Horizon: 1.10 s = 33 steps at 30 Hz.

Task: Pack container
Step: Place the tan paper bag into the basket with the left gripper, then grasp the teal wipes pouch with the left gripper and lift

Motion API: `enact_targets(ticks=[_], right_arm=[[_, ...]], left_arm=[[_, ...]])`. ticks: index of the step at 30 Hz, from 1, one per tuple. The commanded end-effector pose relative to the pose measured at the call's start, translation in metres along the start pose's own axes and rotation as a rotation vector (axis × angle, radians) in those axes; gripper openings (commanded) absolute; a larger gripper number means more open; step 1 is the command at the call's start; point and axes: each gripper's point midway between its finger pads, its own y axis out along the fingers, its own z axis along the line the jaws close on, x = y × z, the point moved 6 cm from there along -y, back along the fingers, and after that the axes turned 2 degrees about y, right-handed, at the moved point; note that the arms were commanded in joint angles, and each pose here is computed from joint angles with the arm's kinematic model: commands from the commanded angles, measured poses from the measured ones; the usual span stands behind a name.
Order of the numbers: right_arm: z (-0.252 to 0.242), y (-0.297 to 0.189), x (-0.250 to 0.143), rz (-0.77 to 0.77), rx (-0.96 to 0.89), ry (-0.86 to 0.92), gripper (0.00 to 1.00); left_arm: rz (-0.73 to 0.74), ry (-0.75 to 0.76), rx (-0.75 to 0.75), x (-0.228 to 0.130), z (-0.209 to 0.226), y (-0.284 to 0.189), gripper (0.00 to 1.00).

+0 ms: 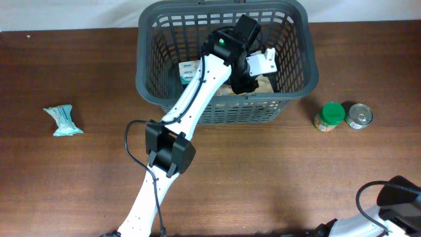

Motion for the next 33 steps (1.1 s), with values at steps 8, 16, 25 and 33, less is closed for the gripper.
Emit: enact_targets(ticks=[8, 16, 25, 33], right_arm=[[0.0, -0.005, 0.0, -0.01, -0.004, -0.001, 0.99], [0.0, -0.005, 0.0, -0.01, -0.004, -0.001, 0.99], [0.0, -0.005, 0.0, -0.01, -0.004, -0.001, 0.99], [0.0, -0.005, 0.0, -0.01, -0.004, 0.0, 0.99]], left_arm=[[-0.096, -0.258, 0.492, -0.015, 0.03, -0.212, 0.67], [-0.14, -0.441, 0.758, -0.098, 0.014, -0.363, 0.63], [0.067, -1.097, 0.831, -0.294, 0.02, -0.384, 0.76], [0.205, -1.459, 0.48, -0.425, 0.026, -0.261, 0.79]])
